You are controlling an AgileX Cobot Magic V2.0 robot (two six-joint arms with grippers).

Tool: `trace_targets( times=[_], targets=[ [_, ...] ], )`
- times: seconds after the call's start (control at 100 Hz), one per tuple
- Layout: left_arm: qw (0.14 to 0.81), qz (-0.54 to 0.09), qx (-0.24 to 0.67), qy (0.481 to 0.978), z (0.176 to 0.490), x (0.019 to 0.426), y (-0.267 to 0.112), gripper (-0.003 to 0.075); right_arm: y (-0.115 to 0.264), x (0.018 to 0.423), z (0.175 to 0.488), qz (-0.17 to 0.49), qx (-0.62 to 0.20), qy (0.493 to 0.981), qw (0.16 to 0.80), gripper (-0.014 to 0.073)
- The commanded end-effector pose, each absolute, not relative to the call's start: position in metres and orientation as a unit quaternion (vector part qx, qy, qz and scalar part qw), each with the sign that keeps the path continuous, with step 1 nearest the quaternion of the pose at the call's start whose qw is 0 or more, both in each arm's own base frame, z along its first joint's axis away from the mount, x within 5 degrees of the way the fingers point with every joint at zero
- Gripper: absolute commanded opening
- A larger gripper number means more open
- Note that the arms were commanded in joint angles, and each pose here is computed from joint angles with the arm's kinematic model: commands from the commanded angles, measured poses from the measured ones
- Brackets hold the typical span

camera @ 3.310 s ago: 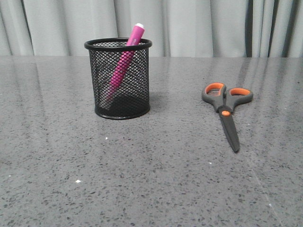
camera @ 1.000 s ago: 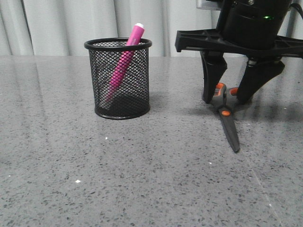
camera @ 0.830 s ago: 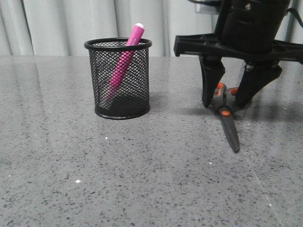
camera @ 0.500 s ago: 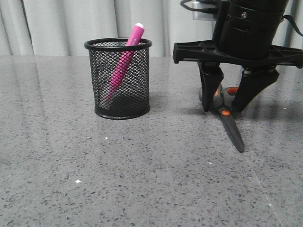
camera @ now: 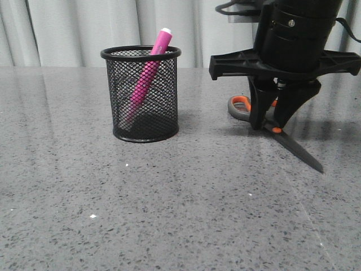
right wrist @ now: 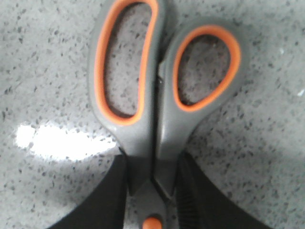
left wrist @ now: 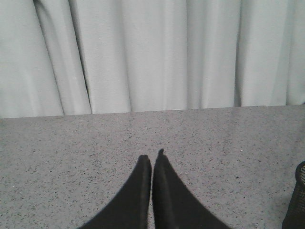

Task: Put pen and scissors into bin
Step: 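Lift the scissors and carry them over the mesh cup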

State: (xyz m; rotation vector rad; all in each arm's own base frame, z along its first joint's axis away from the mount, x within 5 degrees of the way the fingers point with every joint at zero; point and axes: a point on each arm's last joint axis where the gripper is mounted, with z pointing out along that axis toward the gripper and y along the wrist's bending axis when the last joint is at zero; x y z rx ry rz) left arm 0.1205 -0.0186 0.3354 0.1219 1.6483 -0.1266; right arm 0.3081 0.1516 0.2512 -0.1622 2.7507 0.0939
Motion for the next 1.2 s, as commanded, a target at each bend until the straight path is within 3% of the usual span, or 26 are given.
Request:
trace_targets(
  times=[0.0,0.31,0.53,0.69,0.86,1.04,1.19],
  targets=[
    [0.717,-0.058,0.044,0.693,0.353,0.12,-0.017,-0.0021,0.151,0.309,0.274,0.04,-0.074,0.966,0.244,-0.0076],
    [0.717,-0.058,0.044,0.693,0.353,0.12,-0.017,-0.0021,0.136,0.276,0.321,0.107,-0.077,0.916,0.38,-0.0076],
    [0.717,-0.058,0.044,0.693,0.353,0.12,-0.017,-0.0021,0.125,0.236,0.362,0.224,-0.076,0.793,0.561,-0.0076],
    [0.717,-0.058,0.044,0.693,0.353,0.12,-0.017,-0.0021,0.138,0.222,0.382,0.288,-0.099,0.713,0.632,-0.0076],
    [0.717,-0.058,0.044,0.693,0.353,0.12,-0.017,-0.0021,0.158,0.227,0.387,0.336,-0.115,0.644,0.678,-0.0076],
    [0.717,-0.058,0.044,0.693,0.353,0.12,-0.017,-0.0021,0.177,0.239,0.379,0.345,-0.179,0.575,0.72,-0.0076],
    [0.717,-0.058,0.044,0.693,0.353,0.12,-0.017,-0.0021,0.191,0.249,0.364,0.357,-0.209,0.549,0.726,-0.0076]
  ],
)
